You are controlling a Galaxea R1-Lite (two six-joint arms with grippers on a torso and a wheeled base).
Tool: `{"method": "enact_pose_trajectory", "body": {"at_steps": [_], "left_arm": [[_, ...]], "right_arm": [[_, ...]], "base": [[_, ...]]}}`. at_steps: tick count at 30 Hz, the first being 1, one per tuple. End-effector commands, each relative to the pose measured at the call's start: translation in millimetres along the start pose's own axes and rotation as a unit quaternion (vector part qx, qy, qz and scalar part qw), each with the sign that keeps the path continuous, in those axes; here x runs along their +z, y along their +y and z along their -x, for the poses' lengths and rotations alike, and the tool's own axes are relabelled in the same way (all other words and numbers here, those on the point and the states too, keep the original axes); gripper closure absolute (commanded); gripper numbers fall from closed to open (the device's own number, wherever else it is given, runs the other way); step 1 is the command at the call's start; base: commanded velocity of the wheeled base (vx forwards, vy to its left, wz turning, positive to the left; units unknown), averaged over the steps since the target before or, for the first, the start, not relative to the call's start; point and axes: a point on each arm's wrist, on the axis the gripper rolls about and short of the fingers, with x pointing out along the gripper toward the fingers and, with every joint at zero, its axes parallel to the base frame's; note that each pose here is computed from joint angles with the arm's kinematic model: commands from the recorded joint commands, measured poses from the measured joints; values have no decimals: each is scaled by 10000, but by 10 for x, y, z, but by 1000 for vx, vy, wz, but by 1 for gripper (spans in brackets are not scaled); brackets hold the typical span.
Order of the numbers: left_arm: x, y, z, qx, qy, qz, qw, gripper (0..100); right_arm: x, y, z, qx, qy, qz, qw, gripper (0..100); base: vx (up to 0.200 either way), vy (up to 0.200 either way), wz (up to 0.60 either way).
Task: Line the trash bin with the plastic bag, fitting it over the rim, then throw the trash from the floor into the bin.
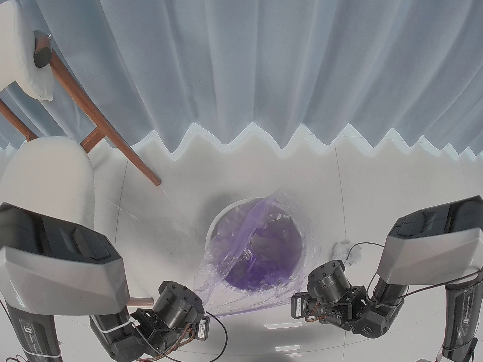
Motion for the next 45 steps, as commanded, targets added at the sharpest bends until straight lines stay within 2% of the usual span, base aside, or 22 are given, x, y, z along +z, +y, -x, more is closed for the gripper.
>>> {"method": "enact_pose_trajectory", "body": {"at_steps": [1,2,3,10,15,17,19,20,21,24,28,30,32,35,45], "left_arm": [[-41,2,-32,120,55,-70,9999,100],[-48,0,-36,149,56,-81,9998,100],[-53,0,-33,168,53,-90,9998,0],[-55,31,77,56,-116,-33,9999,0],[-81,86,272,-131,-427,42,9990,0],[-76,116,401,-293,-695,134,9971,0],[-80,138,632,-748,-1079,201,9911,0],[-80,138,632,-748,-1079,201,9911,0],[-59,143,801,-1139,-1373,183,9838,0],[34,155,887,-1256,-1707,112,9772,0],[143,122,890,-1401,-1947,-157,9707,0],[266,37,849,-1635,-2119,-356,9629,0],[385,-10,812,-1652,-2323,-483,9573,0],[515,-46,708,-1562,-2444,-600,9551,0],[857,-155,307,-1549,-2391,-905,9543,0]], "right_arm": [[-35,-7,-26,-38,57,20,10000,100],[-35,-7,-26,-38,57,20,10000,100],[-38,-11,-21,-41,64,22,10000,0],[-92,-76,159,-45,89,23,9999,0],[-61,-126,308,44,-141,-67,9999,0],[-37,-152,403,85,-249,-110,9996,0],[-34,-196,555,118,-316,-137,9993,0],[-34,-196,555,118,-316,-137,9993,0],[-23,-221,657,147,-375,-155,9991,0],[-11,-244,756,180,-442,-198,9987,0],[-9,-257,800,187,-471,-214,9985,0],[-5,-256,799,155,-494,-218,9984,0],[-1,-256,798,110,-524,-223,9983,0],[4,-247,802,117,-548,-220,9982,0],[-5,-244,802,111,-538,-260,9982,0]], "base": [[0,0,0],[0,0,0],[0,0,0],[0,0,0],[0,0,0],[0,0,0],[0,0,0],[0,0,0],[0,0,0],[0,0,0],[0,0,0],[0,0,0],[0,0,0],[0,0,0],[0,0,0]]}}
